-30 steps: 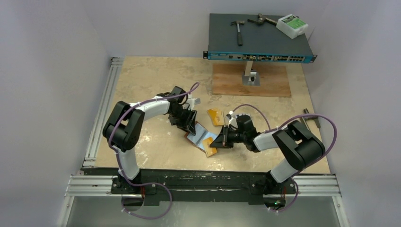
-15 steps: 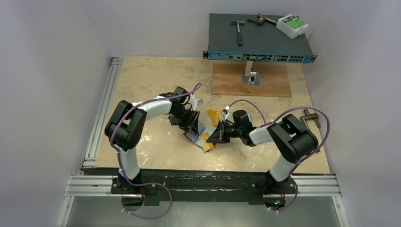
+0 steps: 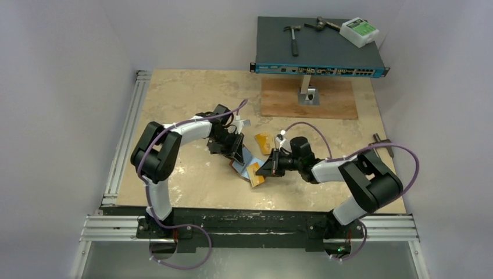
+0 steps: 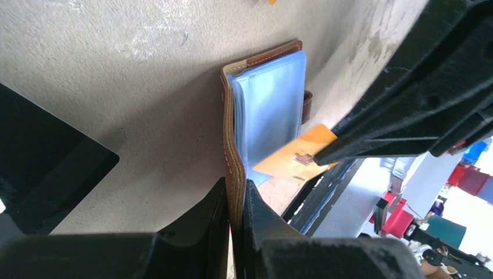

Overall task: Put the credit cards into the card holder
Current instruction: Insert the credit card into the card holder.

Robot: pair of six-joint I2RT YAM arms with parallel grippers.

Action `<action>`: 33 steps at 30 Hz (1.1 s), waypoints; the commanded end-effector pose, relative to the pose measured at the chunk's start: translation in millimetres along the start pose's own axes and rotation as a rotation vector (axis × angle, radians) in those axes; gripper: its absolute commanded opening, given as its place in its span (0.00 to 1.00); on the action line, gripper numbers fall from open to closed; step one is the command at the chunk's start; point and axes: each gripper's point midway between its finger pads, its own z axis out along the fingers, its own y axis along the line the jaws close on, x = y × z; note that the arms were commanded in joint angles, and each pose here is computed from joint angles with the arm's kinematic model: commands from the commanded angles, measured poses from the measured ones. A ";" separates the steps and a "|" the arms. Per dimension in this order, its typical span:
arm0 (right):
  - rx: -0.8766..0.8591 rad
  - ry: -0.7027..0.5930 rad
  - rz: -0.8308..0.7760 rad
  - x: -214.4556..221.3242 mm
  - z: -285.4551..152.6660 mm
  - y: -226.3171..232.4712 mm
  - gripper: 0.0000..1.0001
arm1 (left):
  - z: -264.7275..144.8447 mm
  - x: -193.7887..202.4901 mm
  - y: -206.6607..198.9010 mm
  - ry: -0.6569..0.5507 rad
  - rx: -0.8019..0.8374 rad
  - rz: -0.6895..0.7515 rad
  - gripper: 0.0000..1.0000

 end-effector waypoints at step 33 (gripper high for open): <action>0.128 -0.261 -0.005 -32.2 -2.4 11.2 0.00 | 3.1 11.4 9.2 -0.163 -0.033 -0.095 0.39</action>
